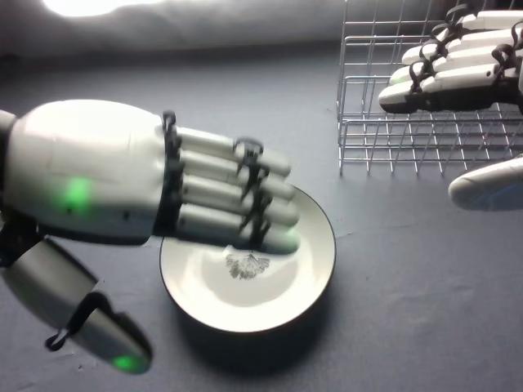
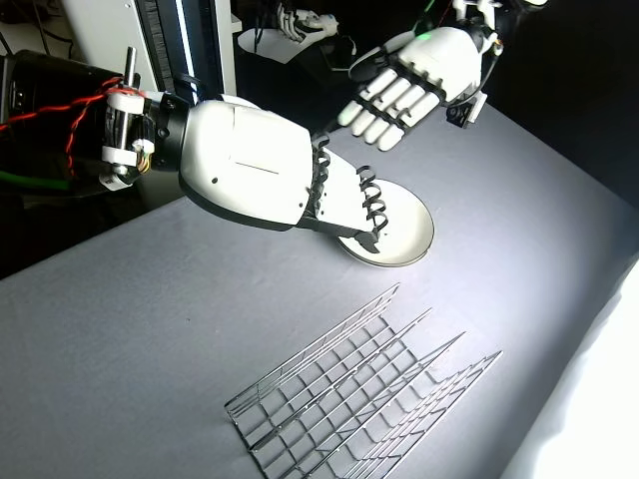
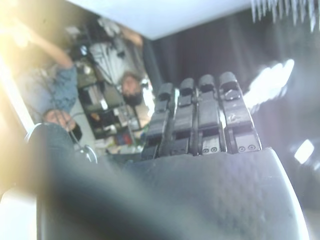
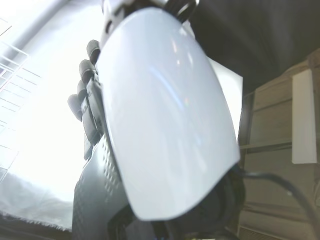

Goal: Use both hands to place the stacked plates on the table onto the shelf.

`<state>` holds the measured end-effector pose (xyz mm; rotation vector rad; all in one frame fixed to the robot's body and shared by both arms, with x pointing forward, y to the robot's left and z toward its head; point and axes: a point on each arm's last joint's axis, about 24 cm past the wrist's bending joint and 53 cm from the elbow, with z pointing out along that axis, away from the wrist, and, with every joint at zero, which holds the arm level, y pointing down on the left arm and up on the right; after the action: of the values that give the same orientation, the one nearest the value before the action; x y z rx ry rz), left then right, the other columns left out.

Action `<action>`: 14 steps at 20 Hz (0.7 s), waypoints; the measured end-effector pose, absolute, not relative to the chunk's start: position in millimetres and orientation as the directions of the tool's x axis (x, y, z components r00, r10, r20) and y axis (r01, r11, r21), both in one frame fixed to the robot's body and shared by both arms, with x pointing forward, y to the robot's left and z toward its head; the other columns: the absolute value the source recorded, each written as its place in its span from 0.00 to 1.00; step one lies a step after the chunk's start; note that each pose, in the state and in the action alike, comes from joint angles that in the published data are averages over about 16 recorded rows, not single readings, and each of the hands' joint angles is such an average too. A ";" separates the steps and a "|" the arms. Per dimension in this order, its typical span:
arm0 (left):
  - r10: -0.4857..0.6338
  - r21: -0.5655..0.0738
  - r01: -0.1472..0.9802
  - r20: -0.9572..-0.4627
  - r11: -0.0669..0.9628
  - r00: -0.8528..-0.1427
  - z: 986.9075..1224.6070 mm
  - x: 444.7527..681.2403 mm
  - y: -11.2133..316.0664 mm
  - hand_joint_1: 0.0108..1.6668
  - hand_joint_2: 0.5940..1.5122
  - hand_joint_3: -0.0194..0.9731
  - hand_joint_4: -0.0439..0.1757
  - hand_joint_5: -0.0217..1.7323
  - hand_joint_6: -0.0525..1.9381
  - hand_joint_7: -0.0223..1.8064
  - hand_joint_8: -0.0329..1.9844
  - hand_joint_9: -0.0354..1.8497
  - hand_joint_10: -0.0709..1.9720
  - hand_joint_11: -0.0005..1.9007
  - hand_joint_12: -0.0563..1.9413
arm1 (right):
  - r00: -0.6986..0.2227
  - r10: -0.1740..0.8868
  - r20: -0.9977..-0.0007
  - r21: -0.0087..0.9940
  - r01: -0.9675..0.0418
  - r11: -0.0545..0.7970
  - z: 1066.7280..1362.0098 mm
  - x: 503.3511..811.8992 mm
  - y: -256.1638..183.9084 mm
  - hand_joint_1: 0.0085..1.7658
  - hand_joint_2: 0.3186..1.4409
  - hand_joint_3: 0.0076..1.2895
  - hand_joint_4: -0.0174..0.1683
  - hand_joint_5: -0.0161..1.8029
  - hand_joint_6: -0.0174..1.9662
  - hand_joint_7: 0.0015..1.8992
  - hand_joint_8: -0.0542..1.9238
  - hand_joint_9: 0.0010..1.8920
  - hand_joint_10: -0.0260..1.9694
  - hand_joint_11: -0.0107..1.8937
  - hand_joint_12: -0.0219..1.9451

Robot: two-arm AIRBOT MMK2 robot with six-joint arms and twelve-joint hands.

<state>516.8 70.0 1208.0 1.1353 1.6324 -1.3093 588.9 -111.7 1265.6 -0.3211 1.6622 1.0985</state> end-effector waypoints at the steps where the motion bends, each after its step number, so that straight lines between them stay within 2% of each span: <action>1: 0.206 -0.316 0.944 -0.922 0.089 -0.328 1203.5 518.6 72.9 0.01 0.55 0.05 0.21 0.05 0.03 0.04 0.02 0.03 0.04 0.01 0.04 | -0.395 0.301 -0.868 0.496 -0.680 0.540 1265.4 588.6 -111.7 0.00 0.77 0.01 0.09 0.16 0.01 0.13 0.03 0.11 0.01 0.02 0.32; 14: 0.421 -0.244 0.967 -0.871 0.074 -0.252 1146.2 532.2 99.9 0.00 0.52 0.03 0.20 0.02 0.03 0.02 0.02 0.03 0.04 0.01 0.04 | -0.388 0.279 -0.879 0.477 -0.696 0.537 1263.0 585.2 -109.9 0.00 0.77 0.01 0.09 0.15 0.01 0.12 0.03 0.10 0.01 0.02 0.31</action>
<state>532.2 99.9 1146.2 1.3818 1.7439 -1.1423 585.2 -109.9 1263.0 -0.3575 1.6599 1.0906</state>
